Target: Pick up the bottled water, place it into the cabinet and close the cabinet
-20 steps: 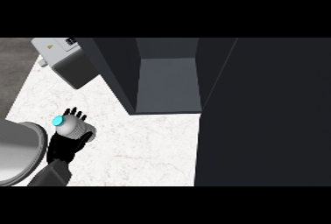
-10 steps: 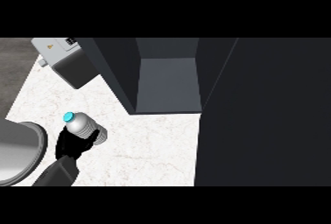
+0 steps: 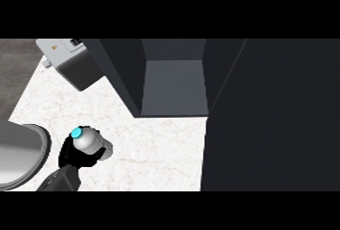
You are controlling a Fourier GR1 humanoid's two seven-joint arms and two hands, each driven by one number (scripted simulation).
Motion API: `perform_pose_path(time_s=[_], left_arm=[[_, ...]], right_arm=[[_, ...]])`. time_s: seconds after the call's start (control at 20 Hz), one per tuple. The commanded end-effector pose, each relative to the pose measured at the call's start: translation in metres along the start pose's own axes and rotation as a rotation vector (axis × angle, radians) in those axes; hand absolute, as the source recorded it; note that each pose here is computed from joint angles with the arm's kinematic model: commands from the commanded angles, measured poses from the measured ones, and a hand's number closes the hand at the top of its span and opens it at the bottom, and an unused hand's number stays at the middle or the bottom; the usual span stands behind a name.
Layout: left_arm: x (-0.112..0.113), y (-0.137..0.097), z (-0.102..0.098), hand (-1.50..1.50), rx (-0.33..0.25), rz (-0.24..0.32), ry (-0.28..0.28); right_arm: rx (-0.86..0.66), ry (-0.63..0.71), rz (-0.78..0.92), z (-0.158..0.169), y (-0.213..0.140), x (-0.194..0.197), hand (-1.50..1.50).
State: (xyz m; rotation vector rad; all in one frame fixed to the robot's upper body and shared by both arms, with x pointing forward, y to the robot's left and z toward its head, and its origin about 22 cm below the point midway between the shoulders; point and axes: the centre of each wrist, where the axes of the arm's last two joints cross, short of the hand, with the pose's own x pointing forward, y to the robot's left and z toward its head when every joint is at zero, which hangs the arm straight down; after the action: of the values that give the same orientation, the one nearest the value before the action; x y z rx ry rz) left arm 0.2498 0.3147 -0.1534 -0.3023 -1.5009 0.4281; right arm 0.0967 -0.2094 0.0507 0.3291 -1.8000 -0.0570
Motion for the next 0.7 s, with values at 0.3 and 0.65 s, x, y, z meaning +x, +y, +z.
perform_pose_path(time_s=[0.3,0.65], left_arm=[[0.015,0.007,-0.003,1.5,-0.136,0.093,-0.035],[0.006,-0.015,0.004,1.5,-0.173,0.135,-0.01]], right_arm=[[-0.003,0.006,0.001,0.0,-0.007,0.0,-1.5],[0.026,0.002,-0.001,0.009,-0.015,-0.023,-1.5]])
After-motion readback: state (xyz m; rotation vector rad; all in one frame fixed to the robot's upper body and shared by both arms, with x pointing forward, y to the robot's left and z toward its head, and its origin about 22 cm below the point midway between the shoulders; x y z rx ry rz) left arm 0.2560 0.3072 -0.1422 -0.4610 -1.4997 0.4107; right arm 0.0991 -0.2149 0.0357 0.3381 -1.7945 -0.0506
